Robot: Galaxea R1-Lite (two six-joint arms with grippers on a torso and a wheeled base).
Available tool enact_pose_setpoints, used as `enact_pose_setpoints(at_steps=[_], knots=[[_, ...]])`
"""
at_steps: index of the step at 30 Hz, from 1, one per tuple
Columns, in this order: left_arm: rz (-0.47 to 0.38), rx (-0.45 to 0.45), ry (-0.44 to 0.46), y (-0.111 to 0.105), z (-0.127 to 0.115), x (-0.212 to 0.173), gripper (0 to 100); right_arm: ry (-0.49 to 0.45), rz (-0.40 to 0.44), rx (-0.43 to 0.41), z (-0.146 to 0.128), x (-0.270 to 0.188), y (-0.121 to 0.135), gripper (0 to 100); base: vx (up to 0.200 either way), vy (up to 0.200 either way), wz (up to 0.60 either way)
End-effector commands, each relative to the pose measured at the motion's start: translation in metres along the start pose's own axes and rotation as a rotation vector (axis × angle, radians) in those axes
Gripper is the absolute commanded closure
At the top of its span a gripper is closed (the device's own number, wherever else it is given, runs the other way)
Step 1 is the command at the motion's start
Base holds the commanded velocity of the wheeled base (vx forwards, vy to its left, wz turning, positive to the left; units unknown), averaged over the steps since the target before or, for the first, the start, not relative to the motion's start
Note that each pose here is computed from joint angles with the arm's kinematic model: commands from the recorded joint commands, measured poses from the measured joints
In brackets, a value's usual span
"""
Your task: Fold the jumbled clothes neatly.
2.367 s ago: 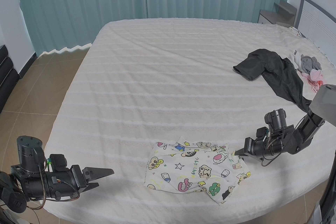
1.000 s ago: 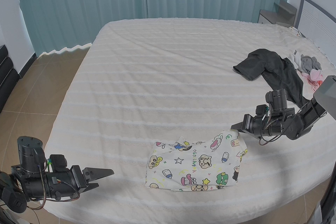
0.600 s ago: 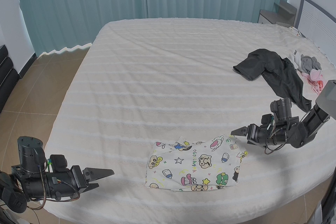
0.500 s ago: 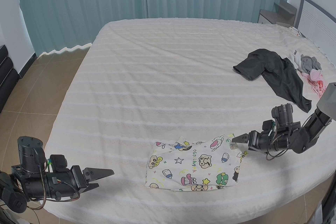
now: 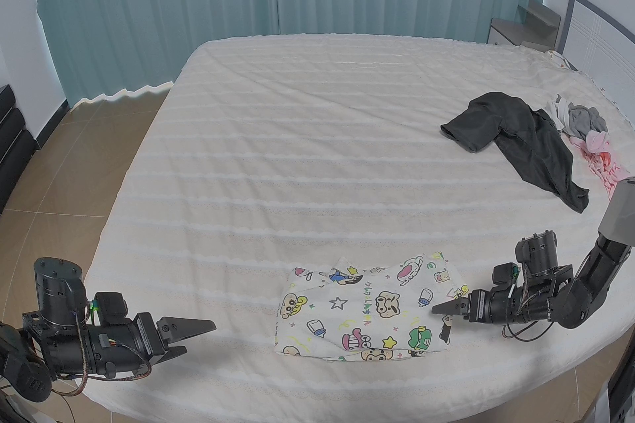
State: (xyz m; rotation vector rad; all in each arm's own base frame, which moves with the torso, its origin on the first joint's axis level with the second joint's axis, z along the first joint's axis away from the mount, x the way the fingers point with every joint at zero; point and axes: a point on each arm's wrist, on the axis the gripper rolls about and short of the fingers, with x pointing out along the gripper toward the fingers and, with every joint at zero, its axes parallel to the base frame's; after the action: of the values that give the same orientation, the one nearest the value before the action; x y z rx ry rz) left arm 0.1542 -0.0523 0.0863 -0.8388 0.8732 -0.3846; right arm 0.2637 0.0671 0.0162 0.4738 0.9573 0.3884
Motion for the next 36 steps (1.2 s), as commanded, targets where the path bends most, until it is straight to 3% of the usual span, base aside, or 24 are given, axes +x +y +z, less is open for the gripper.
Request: enact_pose_setpoints(at_steps=[1, 8, 9, 16, 26, 36], knots=[[0.001, -0.001, 0.002, 0.000, 0.000, 0.000, 0, 0.042, 0.005, -0.033, -0.008, 0.007, 0.002, 0, 0.000, 0.000, 0.00], [0.002, -0.002, 0.002, 0.000, 0.000, 0.001, 0, 0.064, 0.025, -0.082, -0.007, 0.020, 0.010, 0, 0.000, 0.000, 0.00], [0.002, -0.002, 0.002, 0.000, 0.000, 0.001, 0, 0.073, 0.026, -0.085, -0.007, 0.023, 0.011, 100, 0.000, 0.000, 0.00], [0.002, -0.002, 0.002, 0.000, 0.000, 0.001, 0, 0.127, 0.005, -0.106, -0.010, 0.028, 0.014, 100, 0.000, 0.000, 0.00], [0.002, -0.002, 0.002, 0.000, 0.000, 0.001, 0, 0.104, -0.030, -0.102, -0.015, 0.005, 0.009, 100, 0.000, 0.000, 0.00], [0.003, 0.002, 0.001, 0.000, 0.000, 0.001, 0, 0.138, -0.055, -0.104, -0.022, 0.001, 0.001, 100, 0.000, 0.000, 0.00]])
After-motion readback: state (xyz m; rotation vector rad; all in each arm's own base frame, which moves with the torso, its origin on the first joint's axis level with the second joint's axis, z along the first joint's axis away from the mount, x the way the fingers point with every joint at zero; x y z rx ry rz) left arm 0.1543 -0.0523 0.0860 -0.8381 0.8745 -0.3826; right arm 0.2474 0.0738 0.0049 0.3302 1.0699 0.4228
